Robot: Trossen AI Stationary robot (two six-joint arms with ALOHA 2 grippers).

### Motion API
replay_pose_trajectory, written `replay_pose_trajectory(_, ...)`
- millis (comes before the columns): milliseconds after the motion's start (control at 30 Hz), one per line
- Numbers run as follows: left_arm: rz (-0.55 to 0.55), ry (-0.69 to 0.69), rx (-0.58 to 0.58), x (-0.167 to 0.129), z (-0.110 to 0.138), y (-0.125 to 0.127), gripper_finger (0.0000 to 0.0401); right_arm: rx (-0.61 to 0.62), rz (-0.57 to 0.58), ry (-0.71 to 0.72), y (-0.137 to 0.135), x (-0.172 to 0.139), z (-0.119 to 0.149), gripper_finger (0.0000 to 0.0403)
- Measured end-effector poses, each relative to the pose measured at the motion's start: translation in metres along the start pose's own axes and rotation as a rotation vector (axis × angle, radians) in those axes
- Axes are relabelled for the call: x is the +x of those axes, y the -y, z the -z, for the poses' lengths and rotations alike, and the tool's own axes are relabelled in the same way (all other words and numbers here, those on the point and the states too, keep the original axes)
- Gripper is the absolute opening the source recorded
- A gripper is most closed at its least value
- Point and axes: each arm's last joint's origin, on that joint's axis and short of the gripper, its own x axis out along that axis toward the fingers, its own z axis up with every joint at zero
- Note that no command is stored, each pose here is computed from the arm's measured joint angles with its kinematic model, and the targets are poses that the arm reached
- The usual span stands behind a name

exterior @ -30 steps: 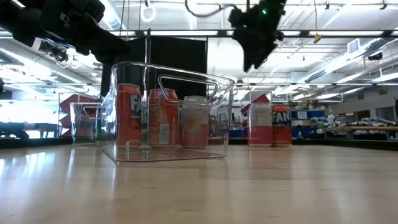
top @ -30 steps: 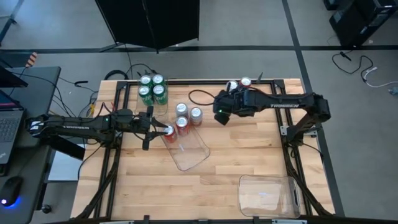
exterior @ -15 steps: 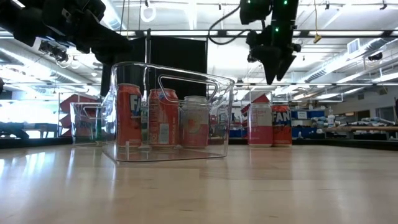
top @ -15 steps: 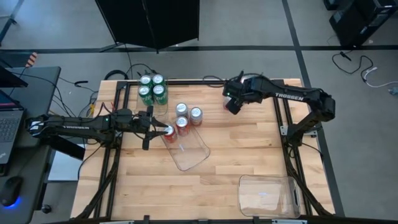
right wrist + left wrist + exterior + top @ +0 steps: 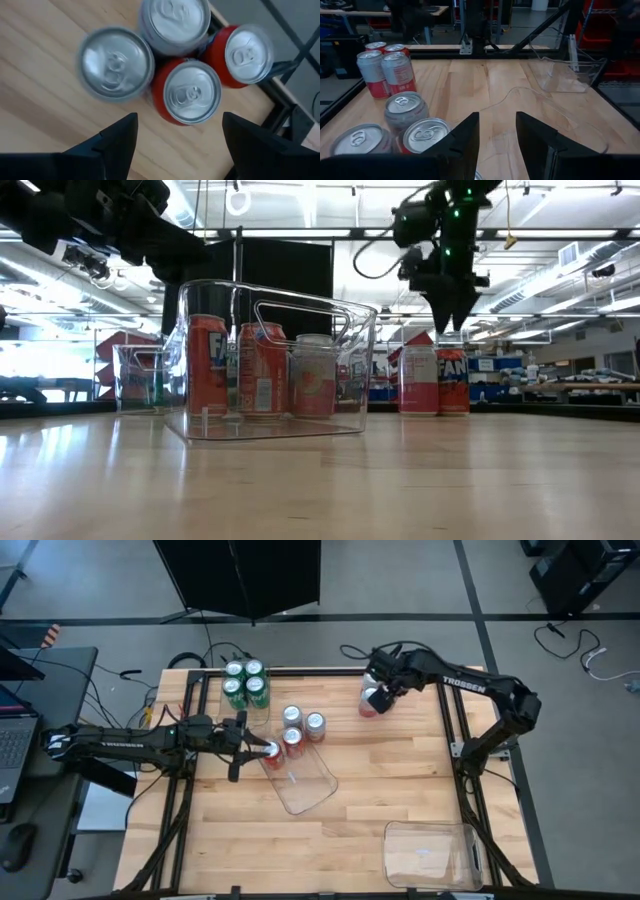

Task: Sort soda cans
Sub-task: Put the bottom orange soda can into the center transparent bin

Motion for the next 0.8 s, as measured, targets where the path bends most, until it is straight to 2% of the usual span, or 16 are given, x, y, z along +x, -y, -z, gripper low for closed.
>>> replay_pose_trajectory(300, 0.004, -0.002, 0.001, 0.0, 0.0, 0.0, 0.0131, 0.041, 0.0, 0.0, 0.008, 0.041, 0.008, 0.0275)
replay_pose_trajectory(533, 0.004, -0.001, 0.001, 0.0, 0.0, 0.0, 0.0131, 0.074, -0.01, 0.07, 0.013, 0.048, 0.002, 0.0283)
replay_pose_trajectory(800, 0.004, -0.001, 0.001, 0.0, 0.0, 0.0, 0.0131, 0.08, 0.009, 0.087, 0.013, 0.049, 0.0, 0.0289)
